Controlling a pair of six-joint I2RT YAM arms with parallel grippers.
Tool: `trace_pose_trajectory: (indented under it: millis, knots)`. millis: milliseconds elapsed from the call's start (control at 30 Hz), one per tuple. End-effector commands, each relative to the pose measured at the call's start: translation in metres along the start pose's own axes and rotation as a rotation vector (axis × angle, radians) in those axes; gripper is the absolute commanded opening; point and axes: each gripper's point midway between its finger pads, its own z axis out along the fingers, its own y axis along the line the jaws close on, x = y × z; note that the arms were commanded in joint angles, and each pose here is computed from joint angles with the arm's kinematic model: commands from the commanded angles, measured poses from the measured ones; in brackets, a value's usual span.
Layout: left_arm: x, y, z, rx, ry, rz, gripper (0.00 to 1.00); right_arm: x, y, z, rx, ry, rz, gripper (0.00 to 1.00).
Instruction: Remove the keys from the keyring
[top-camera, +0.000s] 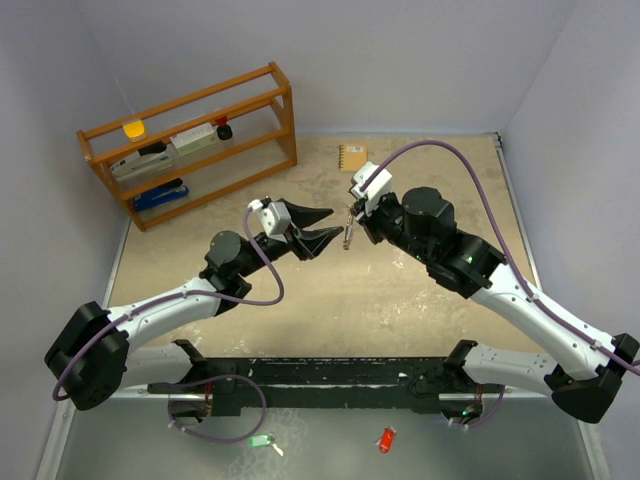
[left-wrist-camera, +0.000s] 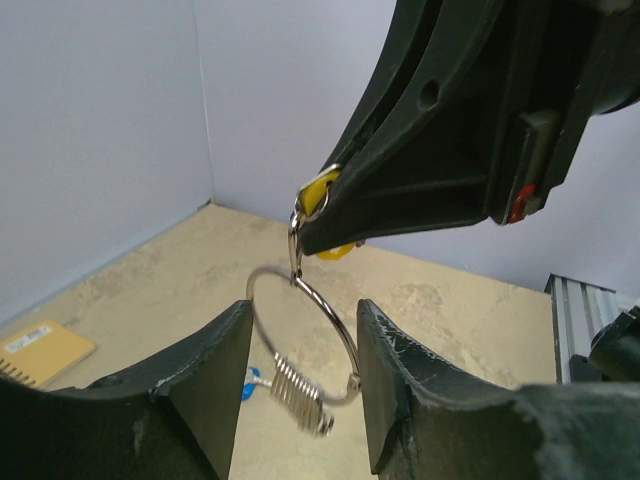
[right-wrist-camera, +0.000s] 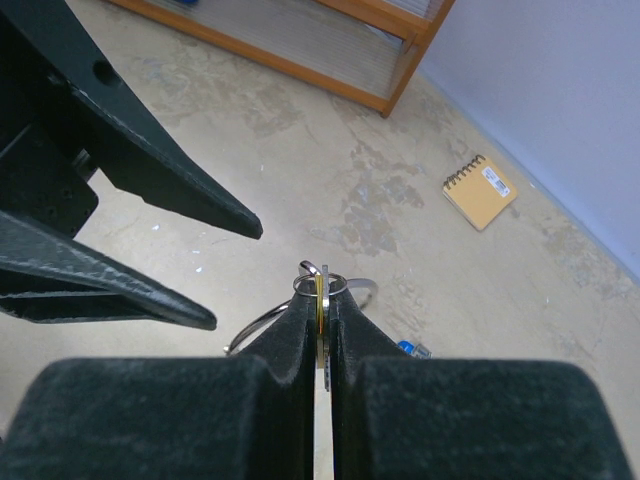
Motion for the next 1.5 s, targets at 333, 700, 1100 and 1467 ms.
trace_pose_trajectory:
  millis: [333, 700, 1100, 1467]
  knots:
    - [-0.024, -0.014, 0.021, 0.032, -0.111, 0.119, 0.48, -0.04, -0.001, -0.013, -0.013, -0.12, 0.026, 0.0]
    - [-0.01, 0.003, 0.029, -0.089, -0.117, 0.127, 0.47, -0.048, 0.002, -0.017, -0.034, -0.128, 0.034, 0.0]
    - [-0.024, 0.009, 0.033, -0.134, -0.209, 0.095, 0.46, -0.046, 0.007, -0.014, -0.052, -0.122, 0.034, 0.0]
    - [-0.033, 0.021, 0.036, -0.206, -0.247, 0.138, 0.33, -0.048, 0.01, -0.016, -0.059, -0.127, 0.033, 0.0]
